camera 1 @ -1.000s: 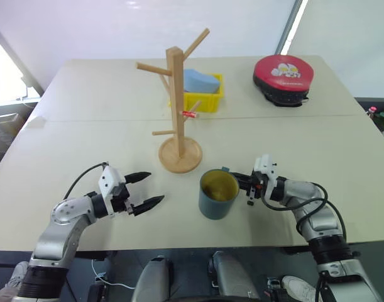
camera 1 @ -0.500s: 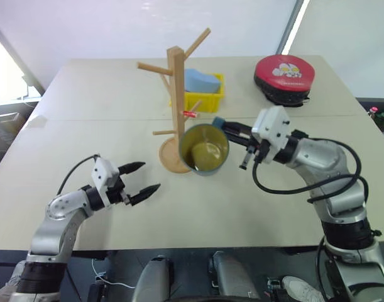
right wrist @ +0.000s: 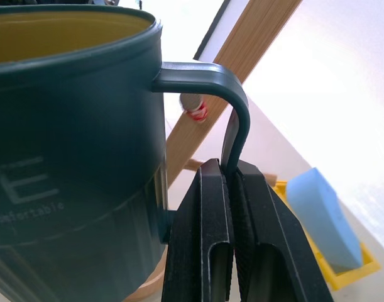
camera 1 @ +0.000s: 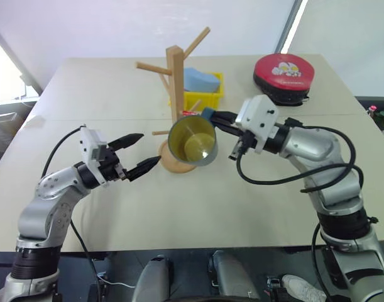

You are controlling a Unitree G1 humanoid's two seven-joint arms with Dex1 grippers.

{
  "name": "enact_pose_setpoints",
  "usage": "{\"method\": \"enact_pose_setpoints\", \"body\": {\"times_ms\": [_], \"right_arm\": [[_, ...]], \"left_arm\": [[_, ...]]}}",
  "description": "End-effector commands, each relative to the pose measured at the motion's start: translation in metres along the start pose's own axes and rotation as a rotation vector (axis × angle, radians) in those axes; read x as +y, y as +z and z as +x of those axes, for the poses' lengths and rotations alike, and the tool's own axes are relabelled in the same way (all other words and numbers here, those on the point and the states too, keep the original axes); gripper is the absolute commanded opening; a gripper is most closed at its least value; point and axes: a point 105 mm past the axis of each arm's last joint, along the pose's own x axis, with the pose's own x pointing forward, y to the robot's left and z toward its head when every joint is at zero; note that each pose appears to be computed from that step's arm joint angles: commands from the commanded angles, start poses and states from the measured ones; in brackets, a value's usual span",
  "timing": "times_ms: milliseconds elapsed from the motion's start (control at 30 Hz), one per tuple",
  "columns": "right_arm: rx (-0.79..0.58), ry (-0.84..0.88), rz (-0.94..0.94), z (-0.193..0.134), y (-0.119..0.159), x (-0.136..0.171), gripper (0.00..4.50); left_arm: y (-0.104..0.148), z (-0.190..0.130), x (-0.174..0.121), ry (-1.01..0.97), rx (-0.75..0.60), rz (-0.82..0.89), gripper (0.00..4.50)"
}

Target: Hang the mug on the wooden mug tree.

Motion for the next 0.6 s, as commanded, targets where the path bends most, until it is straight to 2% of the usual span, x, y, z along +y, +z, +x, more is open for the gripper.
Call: {"method": "enact_pose_setpoints", "body": {"times_ms": [33, 600], "right_arm": [[-0.028, -0.006, -0.051, 0.004, 0.012, -0.004, 0.03], [0.055, -0.041, -0.107, 0.027, 0.01, -0.008, 0.03]], "left_arm": [[0.015, -0.001, -0.004, -0.019, -0.017, 0.033, 4.5], [0.022, 0.003, -0.008, -0.041, -0.019, 0.032, 4.5]]}}
